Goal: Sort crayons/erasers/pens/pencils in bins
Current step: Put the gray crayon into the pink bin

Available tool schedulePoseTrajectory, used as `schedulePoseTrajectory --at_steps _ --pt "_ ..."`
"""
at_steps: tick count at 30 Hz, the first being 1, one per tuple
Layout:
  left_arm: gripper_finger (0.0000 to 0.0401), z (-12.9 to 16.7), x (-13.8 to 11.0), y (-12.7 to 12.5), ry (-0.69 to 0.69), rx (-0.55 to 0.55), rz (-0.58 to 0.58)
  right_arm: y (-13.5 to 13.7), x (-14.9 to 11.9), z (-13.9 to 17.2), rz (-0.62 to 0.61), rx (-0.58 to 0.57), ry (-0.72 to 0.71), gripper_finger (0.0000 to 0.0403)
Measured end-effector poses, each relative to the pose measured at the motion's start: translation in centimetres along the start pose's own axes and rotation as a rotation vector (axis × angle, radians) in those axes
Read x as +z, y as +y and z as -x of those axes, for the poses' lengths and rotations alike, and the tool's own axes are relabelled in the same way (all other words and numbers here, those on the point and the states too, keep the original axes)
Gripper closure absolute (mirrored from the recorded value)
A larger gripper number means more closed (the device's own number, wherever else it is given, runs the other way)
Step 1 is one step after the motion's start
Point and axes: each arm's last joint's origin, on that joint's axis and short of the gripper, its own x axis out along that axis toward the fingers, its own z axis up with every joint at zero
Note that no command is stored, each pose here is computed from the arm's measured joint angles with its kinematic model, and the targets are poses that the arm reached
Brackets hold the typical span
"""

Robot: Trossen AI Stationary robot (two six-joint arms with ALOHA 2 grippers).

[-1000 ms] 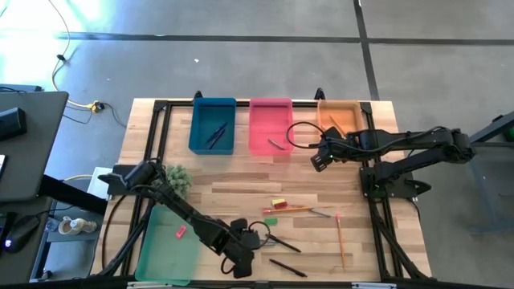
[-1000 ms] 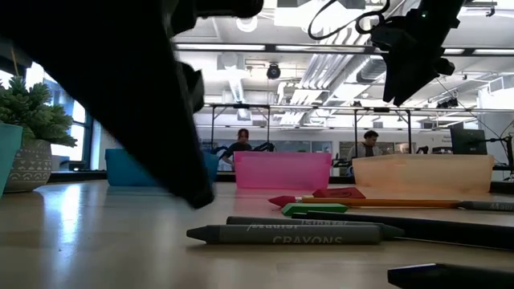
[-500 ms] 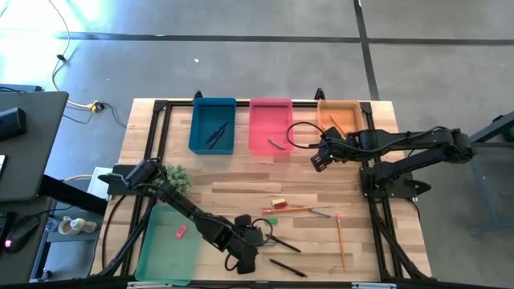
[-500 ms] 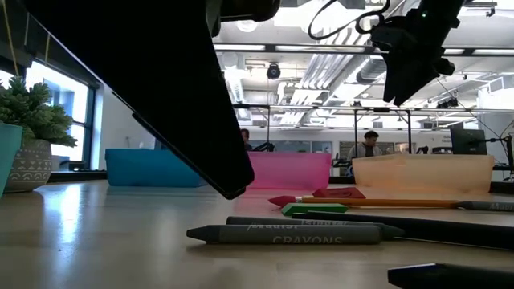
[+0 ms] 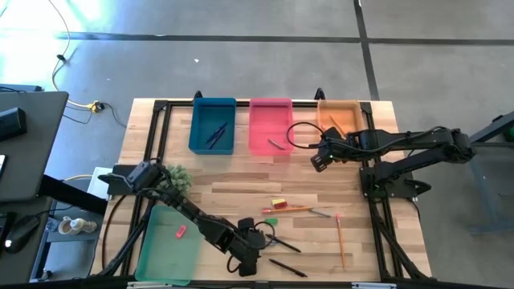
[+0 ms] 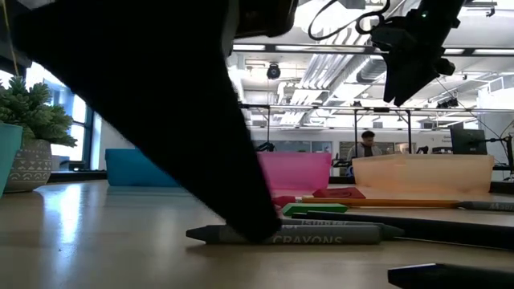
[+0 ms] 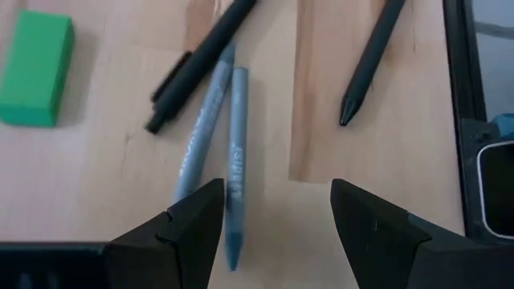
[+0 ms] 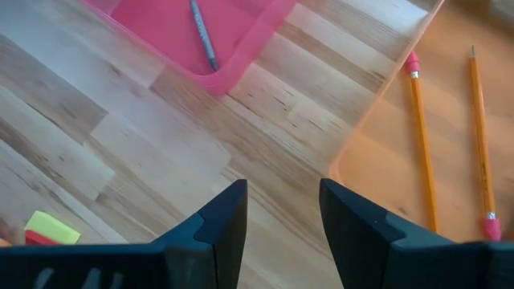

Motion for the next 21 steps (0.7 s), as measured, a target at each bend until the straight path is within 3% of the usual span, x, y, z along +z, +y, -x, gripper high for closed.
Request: schedulePoseTrajectory --at_steps 9,21 --pt "0.0202 -0.34 -0.30 0.45 0.007 0.066 0.019 -0.05 -0.06 0.00 0.002 -0.002 0.007 0.0253" --pt "0.0320 -0.66 -0.60 0.71 0.018 0.103 -0.066 -0.02 -0.08 0.00 0.013 0.006 0.016 0.0253"
